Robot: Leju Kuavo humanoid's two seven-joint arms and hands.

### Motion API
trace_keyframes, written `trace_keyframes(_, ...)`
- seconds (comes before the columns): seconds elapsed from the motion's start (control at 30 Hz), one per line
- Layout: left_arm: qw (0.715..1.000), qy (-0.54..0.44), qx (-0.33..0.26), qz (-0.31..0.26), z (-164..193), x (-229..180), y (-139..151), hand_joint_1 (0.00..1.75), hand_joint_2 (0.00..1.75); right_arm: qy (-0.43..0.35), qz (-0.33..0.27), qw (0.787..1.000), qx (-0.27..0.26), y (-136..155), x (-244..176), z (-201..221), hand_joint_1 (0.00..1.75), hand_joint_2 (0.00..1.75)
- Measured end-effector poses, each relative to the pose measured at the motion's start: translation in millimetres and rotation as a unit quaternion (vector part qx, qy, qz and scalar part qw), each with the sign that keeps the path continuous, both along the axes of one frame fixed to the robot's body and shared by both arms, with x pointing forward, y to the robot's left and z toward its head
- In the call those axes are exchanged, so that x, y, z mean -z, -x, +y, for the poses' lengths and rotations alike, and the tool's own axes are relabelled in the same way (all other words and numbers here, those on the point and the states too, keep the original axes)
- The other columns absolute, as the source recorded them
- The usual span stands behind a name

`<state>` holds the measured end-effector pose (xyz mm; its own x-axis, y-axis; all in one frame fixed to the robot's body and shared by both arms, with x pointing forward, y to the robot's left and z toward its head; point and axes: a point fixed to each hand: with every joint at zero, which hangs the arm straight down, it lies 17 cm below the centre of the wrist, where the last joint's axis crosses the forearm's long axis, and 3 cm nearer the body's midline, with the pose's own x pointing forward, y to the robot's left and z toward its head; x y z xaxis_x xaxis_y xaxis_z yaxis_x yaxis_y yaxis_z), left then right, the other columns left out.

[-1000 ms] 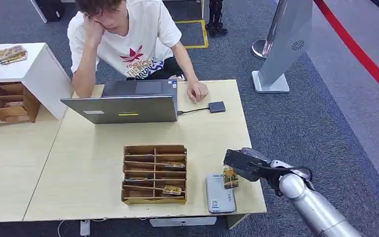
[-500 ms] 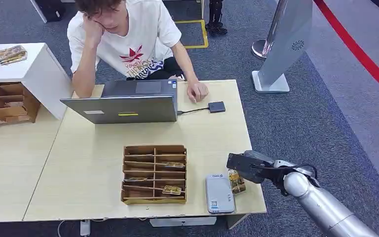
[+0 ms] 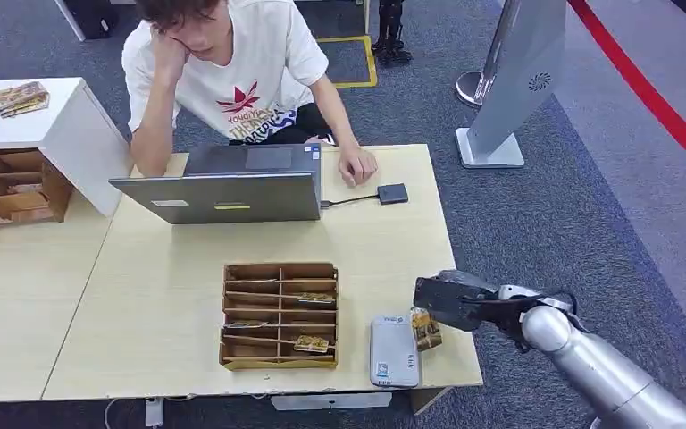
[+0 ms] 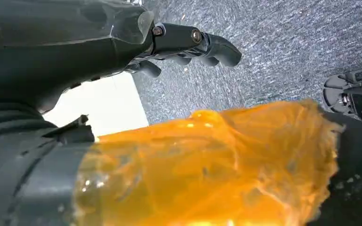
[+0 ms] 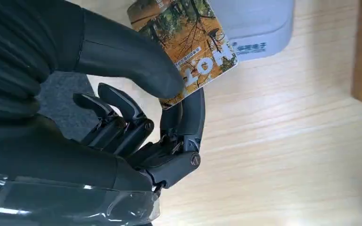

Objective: Pass the card to the sensor for recognition and then transmit it.

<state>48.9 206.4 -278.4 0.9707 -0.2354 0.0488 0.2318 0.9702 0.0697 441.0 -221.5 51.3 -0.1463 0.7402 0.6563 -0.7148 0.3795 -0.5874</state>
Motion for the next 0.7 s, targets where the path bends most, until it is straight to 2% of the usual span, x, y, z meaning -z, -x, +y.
trace_keyframes(0.13, 1.0, 0.002, -0.009, 0.001, 0.2, 0.1, 0.8, 0.0, 0.0, -0.004, -0.021, 1.0, -0.01, -9.2, -28.9, -5.2, 1.75, 1.75)
trace_keyframes(0.33, 1.0, 0.004, -0.019, 0.003, 0.1, 0.2, 1.4, 0.0, 0.0, -0.004, -0.037, 0.999, -0.013, -15.4, -49.1, -11.4, 1.75, 1.75)
trace_keyframes(0.7, 0.999, 0.008, -0.041, 0.005, -0.9, 0.1, 2.0, 0.0, 0.0, -0.004, 0.001, 0.999, -0.047, -2.2, -44.7, -1.0, 1.75, 1.75)
